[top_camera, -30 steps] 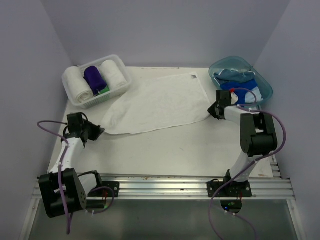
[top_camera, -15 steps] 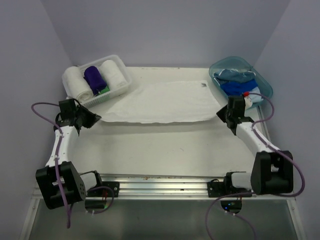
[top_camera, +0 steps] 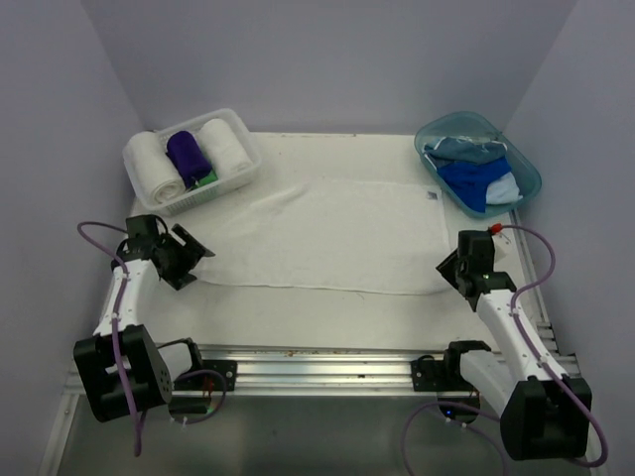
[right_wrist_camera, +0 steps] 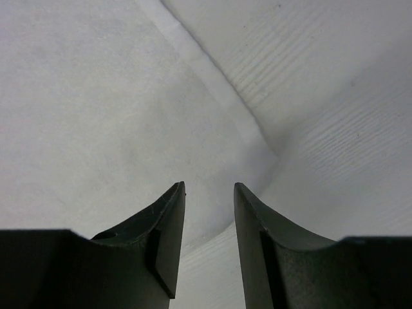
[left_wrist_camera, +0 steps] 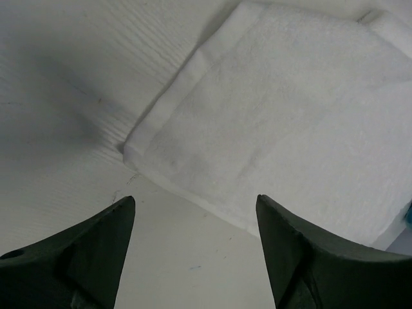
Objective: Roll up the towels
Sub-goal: Flatten the towel
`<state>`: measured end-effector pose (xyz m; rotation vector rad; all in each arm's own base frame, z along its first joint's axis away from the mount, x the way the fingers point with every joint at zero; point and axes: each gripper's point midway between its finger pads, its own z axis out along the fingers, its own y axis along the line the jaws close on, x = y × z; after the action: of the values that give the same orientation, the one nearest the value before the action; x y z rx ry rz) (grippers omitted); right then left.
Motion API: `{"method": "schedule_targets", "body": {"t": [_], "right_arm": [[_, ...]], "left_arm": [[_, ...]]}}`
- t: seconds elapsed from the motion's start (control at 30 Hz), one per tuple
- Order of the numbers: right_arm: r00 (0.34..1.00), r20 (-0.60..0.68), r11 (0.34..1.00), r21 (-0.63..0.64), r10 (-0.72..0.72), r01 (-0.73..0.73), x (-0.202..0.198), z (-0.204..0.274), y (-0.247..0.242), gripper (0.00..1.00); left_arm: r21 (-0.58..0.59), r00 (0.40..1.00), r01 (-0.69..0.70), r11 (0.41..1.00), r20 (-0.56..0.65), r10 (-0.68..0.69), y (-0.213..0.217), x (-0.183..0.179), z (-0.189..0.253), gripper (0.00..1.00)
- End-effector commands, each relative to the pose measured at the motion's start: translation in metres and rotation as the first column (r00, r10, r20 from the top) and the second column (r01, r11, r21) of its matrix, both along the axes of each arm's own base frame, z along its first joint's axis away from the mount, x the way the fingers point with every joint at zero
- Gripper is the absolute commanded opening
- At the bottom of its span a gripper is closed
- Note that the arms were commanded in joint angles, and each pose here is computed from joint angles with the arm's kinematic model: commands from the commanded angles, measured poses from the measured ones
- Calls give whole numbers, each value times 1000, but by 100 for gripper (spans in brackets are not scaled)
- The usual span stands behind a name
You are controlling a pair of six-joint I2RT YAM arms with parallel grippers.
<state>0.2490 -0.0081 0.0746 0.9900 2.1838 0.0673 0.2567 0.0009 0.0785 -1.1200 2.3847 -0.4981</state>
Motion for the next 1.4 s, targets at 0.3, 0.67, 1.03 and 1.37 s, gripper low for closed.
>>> {"method": "schedule_targets", "body": {"t": [0.3, 0.67, 1.03, 1.37], "right_arm": [[998, -30, 998, -16, 54, -54, 9, 3, 2, 45], [997, -41, 997, 24, 71, -70, 13, -4, 10, 46], [991, -108, 997, 36, 77, -74, 2, -18, 12, 53], [985, -164, 998, -32, 46, -52, -12, -19, -3, 70]], "left_arm": [[77, 982, -155, 985, -92, 162, 23, -16, -31, 64], [49, 979, -100, 994, -173, 107, 14, -15, -68, 67], [33, 977, -62, 998, -204, 67, -2, -1, -86, 23], [106, 996, -61, 992, -63, 68, 13, 28, -26, 0]]}}
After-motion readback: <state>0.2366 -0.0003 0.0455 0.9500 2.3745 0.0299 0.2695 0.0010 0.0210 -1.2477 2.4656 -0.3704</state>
